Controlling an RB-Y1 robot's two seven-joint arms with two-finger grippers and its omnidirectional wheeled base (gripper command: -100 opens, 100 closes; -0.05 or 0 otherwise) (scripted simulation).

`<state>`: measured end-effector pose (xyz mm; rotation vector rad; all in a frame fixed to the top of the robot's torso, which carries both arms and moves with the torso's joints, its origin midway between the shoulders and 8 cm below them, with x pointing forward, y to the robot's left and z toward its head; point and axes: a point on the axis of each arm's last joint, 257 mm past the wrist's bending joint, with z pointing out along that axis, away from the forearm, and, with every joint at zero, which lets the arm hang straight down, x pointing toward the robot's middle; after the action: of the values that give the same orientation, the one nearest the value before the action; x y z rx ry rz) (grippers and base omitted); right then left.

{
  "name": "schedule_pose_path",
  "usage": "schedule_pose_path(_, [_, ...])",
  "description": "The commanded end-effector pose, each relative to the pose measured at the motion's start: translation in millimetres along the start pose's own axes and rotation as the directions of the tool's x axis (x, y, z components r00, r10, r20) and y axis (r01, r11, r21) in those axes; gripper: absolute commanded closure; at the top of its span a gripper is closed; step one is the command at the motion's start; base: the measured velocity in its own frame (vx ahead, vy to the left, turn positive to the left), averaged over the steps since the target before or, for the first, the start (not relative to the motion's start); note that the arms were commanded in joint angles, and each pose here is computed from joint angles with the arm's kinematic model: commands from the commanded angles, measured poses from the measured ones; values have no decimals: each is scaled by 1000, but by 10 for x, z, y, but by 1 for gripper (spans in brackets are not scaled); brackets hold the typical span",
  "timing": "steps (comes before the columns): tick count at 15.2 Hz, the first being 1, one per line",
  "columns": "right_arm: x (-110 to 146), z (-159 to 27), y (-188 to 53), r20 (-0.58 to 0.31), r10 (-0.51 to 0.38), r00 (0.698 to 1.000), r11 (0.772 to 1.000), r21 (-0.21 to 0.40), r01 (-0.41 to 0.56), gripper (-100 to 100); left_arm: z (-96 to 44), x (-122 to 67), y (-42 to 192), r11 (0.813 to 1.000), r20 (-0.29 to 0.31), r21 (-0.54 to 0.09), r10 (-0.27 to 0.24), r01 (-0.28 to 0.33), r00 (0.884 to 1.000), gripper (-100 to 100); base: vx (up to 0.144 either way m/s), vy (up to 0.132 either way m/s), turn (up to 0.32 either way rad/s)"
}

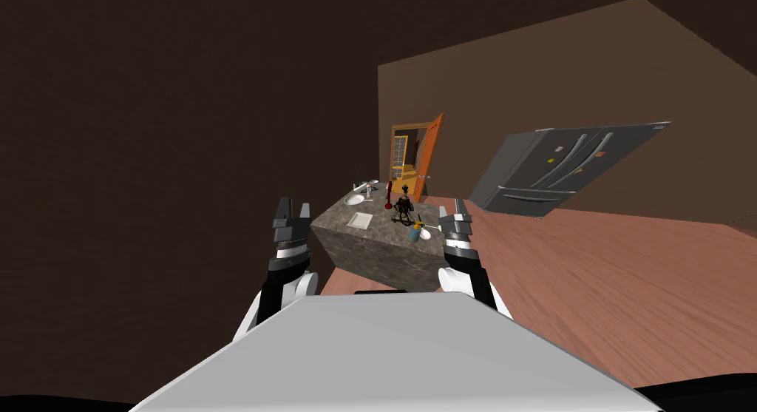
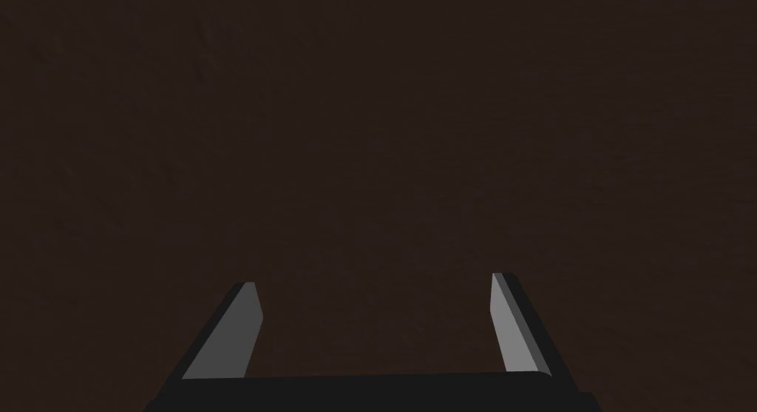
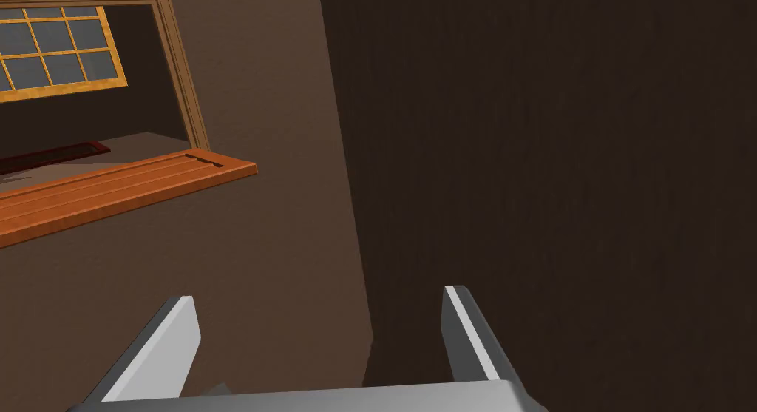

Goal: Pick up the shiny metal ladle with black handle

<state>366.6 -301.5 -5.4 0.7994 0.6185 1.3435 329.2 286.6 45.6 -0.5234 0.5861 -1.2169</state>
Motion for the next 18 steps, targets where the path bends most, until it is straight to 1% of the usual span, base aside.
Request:
schedule_pose_path(1, [-5, 12, -32, -28, -11, 1000, 1000, 16, 11, -100, 0, 0, 0, 1000, 0, 0, 0, 0, 1000, 0, -9, -13, 14])
schedule_pose_path(2, [-23, 23, -66, -45, -15, 999, 999, 32, 17, -100, 0, 0, 0, 1000, 0, 0, 0, 0, 1000, 0, -21, -35, 30])
schedule_pose_path(3, [-20, 24, -66, -48, -17, 999, 999, 32, 18, -100, 0, 0, 0, 1000, 0, 0, 0, 0, 1000, 0, -25, -44, 26])
schedule_pose_path(4, [-49, 38, -110, -65, -21, 998, 998, 52, 24, -100, 0, 0, 0, 1000, 0, 0, 0, 0, 1000, 0, -33, -53, 25])
schedule_pose_path(5, [-49, 38, -110, -65, -21, 998, 998, 52, 24, -100, 0, 0, 0, 1000, 0, 0, 0, 0, 1000, 0, -32, -51, 23])
schedule_pose_path(7, [-153, 74, -205, -87, -25, 996, 995, 98, 34, -100, 0, 0, 0, 1000, 0, 0, 0, 0, 1000, 0, -38, -61, 52])
schedule_pose_path(9, [-153, 74, -229, -91, -24, 996, 994, 108, 33, -100, 0, 0, 0, 1000, 0, 0, 0, 0, 1000, 0, -39, -57, 34])
schedule_pose_path(10, [-231, 95, -300, -98, -22, 995, 989, 142, 36, -100, 0, 0, 0, 1000, 0, 0, 0, 0, 1000, 0, -37, -46, 36])
schedule_pose_path(11, [-232, 95, -302, -98, -22, 995, 989, 143, 36, -100, 0, 0, 0, 1000, 0, 0, 0, 0, 1000, 0, -40, -44, 45])
schedule_pose_path(12, [-322, 120, -356, -102, -23, 995, 985, 170, 40, -100, 0, 0, 0, 1000, 0, 0, 0, 0, 1000, 0, -47, -49, 63])
schedule_pose_path(13, [-330, 116, -382, -99, -20, 995, 983, 181, 37, -100, 0, 0, 0, 1000, 0, 0, 0, 0, 1000, 0, -46, -56, 51])
schedule_pose_path(14, [-432, 147, -420, -101, -25, 995, 978, 203, 46, -100, 0, 0, 0, 1000, 0, 0, 0, 0, 1000, 0, -53, -69, 84])
schedule_pose_path(15, [-450, 137, -469, -93, -16, 996, 974, 223, 37, -100, 0, 0, 0, 1000, 0, 0, 0, 0, 1000, 0, -46, -70, 69])
schedule_pose_path(16, [-450, 137, -469, -93, -16, 996, 974, 223, 37, -100, 0, 0, 0, 1000, 0, 0, 0, 0, 1000, 0, -24, -49, 19])
schedule_pose_path(17, [-579, 164, -530, -85, -16, 996, 966, 256, 37, -100, 0, 0, 0, 1000, 0, 0, 0, 0, 1000, 0, -26, -48, 57])
schedule_pose_path(18, [-591, 157, -559, -79, -12, 997, 963, 268, 33, -100, 0, 0, 0, 1000, 0, 0, 0, 0, 1000, 0, -34, -53, 74])
